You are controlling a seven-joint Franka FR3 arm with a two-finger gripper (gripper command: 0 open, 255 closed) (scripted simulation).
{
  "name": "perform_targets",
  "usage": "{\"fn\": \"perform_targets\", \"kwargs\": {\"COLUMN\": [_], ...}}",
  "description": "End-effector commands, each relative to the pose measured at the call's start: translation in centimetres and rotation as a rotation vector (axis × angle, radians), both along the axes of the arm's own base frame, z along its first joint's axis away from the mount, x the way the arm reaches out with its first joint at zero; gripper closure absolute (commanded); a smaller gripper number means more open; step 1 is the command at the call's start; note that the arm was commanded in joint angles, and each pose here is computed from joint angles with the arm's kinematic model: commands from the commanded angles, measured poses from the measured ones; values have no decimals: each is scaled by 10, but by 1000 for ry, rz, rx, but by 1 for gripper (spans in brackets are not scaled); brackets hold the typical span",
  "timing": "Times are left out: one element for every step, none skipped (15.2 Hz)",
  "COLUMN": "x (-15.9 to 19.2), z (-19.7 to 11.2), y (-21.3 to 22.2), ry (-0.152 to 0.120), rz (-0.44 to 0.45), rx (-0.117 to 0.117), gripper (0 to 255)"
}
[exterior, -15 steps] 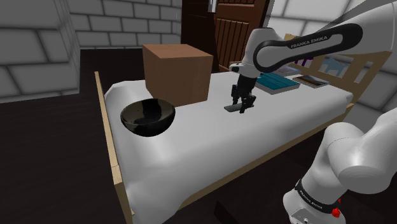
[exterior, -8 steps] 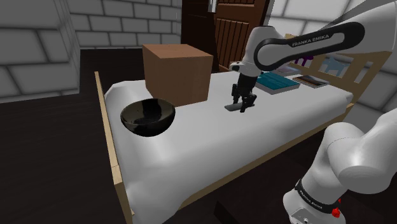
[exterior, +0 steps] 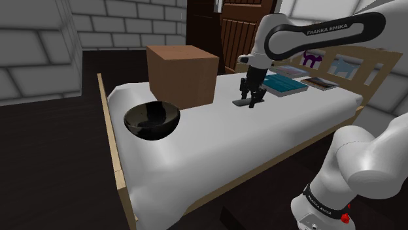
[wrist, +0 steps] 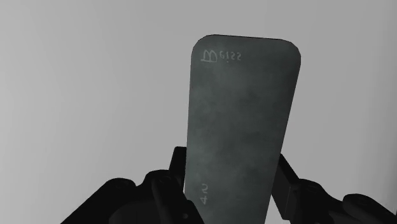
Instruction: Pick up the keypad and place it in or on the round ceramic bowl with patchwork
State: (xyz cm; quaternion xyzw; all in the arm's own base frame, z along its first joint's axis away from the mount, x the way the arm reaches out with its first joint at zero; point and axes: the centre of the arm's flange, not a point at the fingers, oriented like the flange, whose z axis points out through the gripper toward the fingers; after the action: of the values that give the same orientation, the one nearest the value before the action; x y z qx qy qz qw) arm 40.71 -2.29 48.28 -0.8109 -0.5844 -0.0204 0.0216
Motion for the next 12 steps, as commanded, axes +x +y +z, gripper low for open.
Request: {"fn": "perform_targets", "kwargs": {"x": [-1,-1,-1,-1,-1,-1,-1,-1,-1,-1,-1,-1], "z": [11,17,22,27,32,38,43,48,54,59,64,69], "y": [0,0,0,0,0,0,0,0,0,0,0,0], "ry": [0,0,0,0,0,0,0,0,0,0,0,0], "rz": [0,0,0,0,0,0,0,0,0,0,0,0], "rx": [0,0,0,0,0,0,0,0,0,0,0,0], "gripper": [255,255,255,255,255,255,255,255,255,255,255,255]}}
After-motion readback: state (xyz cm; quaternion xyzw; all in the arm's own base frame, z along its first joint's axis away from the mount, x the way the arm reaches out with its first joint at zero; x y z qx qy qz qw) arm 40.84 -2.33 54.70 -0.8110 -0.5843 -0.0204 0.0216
